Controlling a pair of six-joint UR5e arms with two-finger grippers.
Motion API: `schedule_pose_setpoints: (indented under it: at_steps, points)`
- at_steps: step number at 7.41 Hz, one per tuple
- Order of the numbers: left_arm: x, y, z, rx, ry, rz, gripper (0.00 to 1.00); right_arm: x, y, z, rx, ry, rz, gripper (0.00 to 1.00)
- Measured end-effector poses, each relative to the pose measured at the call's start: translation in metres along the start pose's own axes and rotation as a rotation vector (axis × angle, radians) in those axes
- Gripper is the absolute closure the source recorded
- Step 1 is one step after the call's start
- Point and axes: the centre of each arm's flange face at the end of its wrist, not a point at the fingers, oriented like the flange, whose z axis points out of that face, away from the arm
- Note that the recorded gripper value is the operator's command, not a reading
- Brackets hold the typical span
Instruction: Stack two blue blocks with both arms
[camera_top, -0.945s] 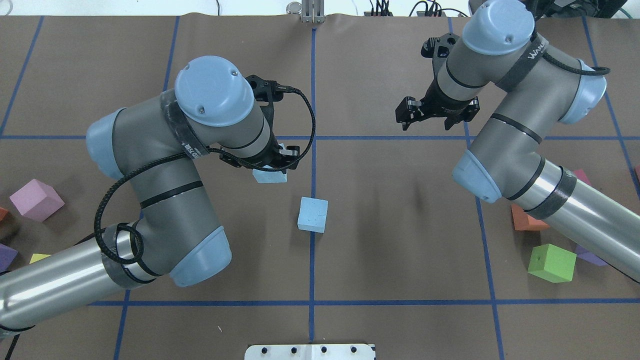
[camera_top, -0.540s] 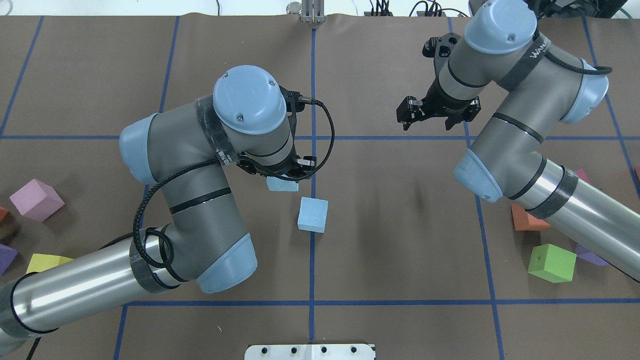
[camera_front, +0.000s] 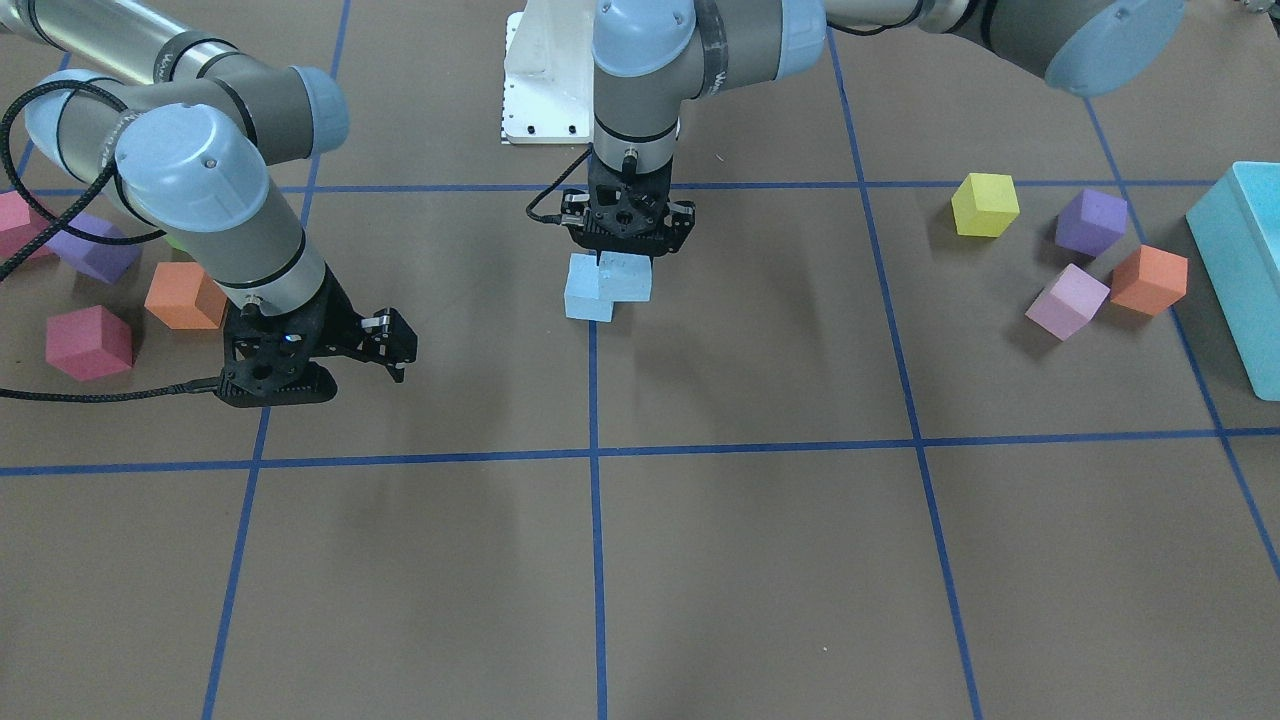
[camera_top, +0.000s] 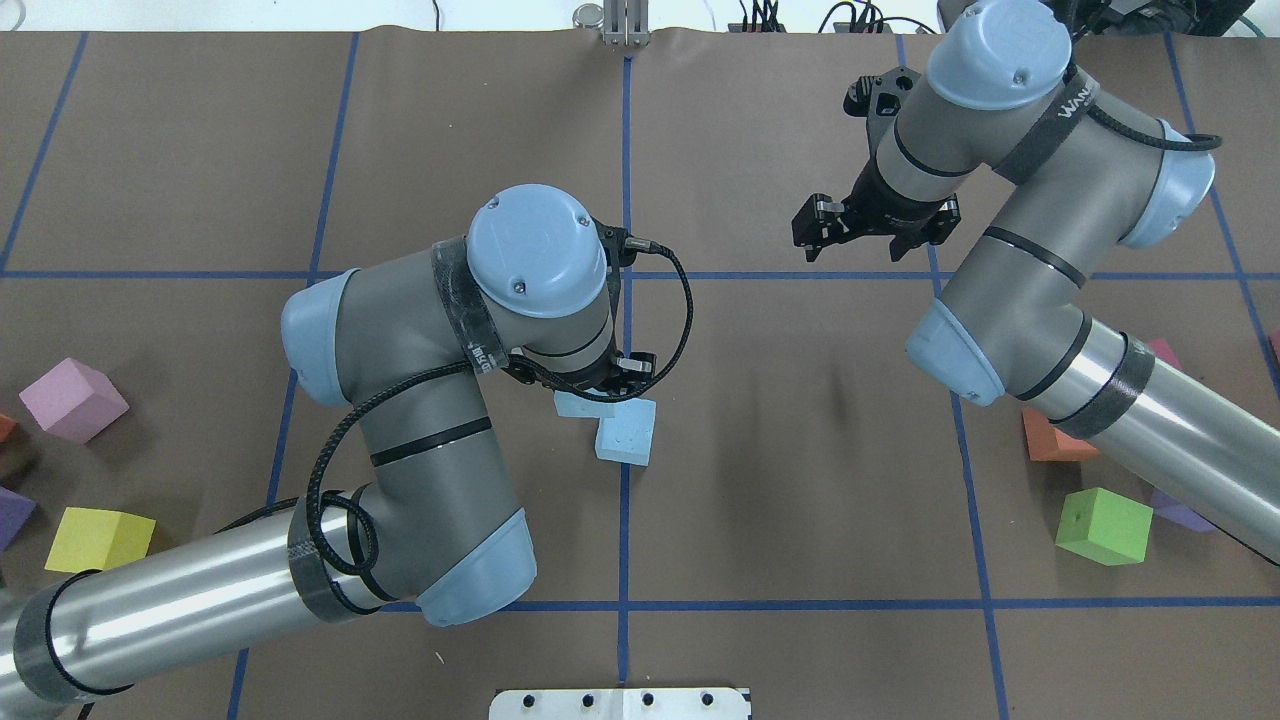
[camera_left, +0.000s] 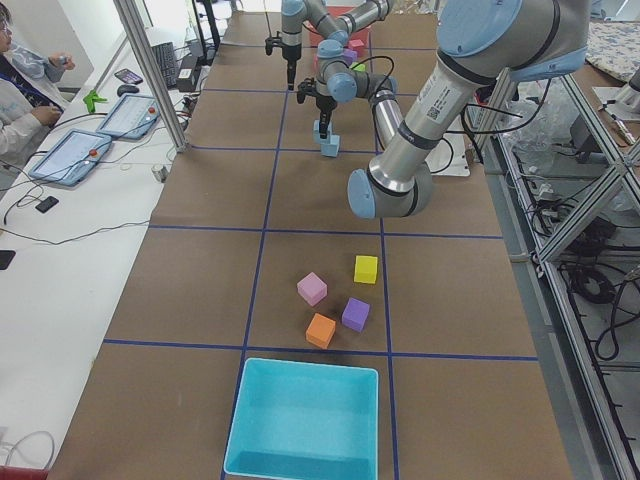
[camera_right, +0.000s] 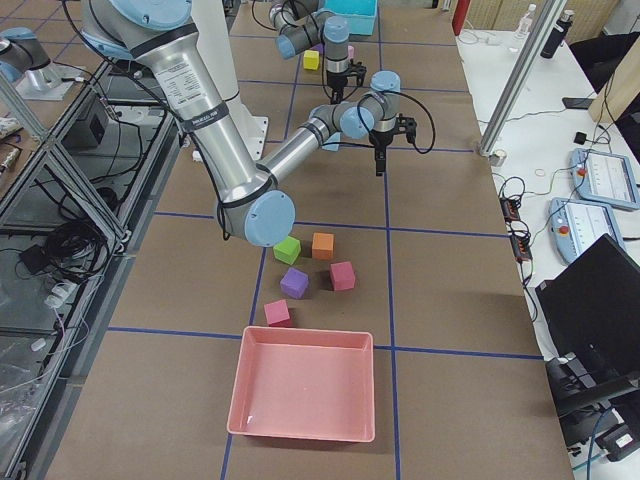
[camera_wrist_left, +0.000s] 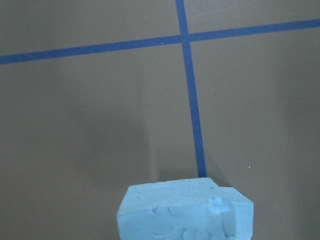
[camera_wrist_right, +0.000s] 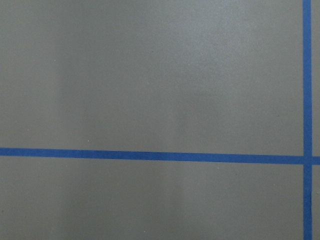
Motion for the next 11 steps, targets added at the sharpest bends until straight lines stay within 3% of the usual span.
schedule_pose_setpoints:
  at_steps: [8, 11]
  points:
    - [0.020, 0.000, 0.020, 0.001, 0.032, 0.022, 0.41, -0.001, 0.003, 0.004, -0.005, 0.002, -0.003, 0.00]
    - [0.022, 0.004, 0.022, -0.006, 0.033, 0.023, 0.34, -0.003, 0.004, 0.005, -0.007, 0.001, -0.006, 0.00]
